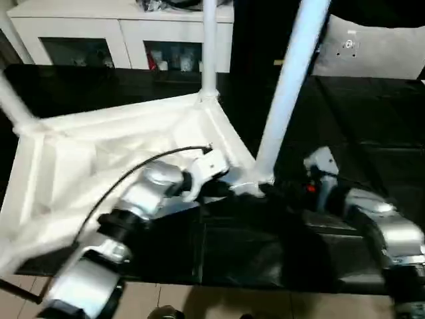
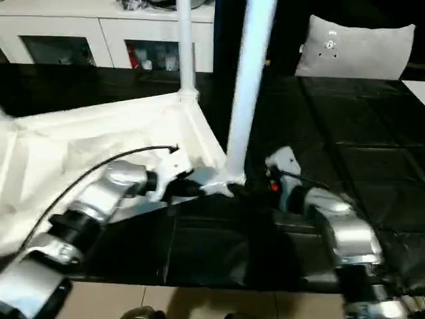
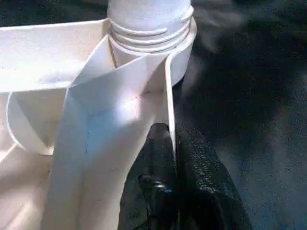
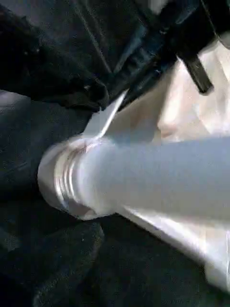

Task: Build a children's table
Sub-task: Rotate leg to tighten

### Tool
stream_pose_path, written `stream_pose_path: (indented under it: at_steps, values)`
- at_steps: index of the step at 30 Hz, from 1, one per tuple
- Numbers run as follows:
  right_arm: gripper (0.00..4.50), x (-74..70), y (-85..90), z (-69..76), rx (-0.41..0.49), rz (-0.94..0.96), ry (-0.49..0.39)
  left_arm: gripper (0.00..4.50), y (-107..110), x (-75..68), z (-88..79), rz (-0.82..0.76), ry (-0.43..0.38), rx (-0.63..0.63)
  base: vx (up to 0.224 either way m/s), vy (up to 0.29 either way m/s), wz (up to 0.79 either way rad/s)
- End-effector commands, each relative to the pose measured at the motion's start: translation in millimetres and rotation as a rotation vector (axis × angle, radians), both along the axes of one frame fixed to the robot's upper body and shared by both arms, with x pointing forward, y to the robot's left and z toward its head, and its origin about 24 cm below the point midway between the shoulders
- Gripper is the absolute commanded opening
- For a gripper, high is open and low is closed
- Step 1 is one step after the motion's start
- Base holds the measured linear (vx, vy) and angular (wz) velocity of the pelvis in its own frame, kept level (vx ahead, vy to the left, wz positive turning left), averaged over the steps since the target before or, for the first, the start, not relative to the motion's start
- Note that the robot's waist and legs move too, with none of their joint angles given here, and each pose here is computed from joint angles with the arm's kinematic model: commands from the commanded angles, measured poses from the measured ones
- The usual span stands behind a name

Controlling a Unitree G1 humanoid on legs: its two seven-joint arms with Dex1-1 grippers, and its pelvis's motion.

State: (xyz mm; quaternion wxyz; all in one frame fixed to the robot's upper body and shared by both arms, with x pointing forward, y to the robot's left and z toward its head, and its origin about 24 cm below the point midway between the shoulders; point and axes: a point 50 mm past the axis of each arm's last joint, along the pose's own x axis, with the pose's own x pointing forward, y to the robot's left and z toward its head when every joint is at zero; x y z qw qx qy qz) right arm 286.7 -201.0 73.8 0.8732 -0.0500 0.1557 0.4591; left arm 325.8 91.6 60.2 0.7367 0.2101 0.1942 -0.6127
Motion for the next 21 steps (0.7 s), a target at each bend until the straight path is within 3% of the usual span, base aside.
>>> stream_pose_path:
  at_steps: [1, 10, 21]
  values:
    - [3.92, -3.6, 0.0, 12.7, 0.013, 0.125, -0.023, 0.00, -7, -9.7, 3.1, -0.180, -0.005, 0.028, 0.000, 0.000, 0.00]
    - [3.11, -18.6, -1.7, 12.3, -0.006, 0.378, 0.084, 0.00, -2, -20.9, 7.2, -0.407, 0.010, 0.086, 0.000, 0.000, 0.00]
    - [2.14, -23.9, 11.5, 4.8, 0.051, 0.441, 0.105, 0.00, -6, -23.1, 8.8, -0.458, 0.010, 0.075, 0.000, 0.000, 0.00]
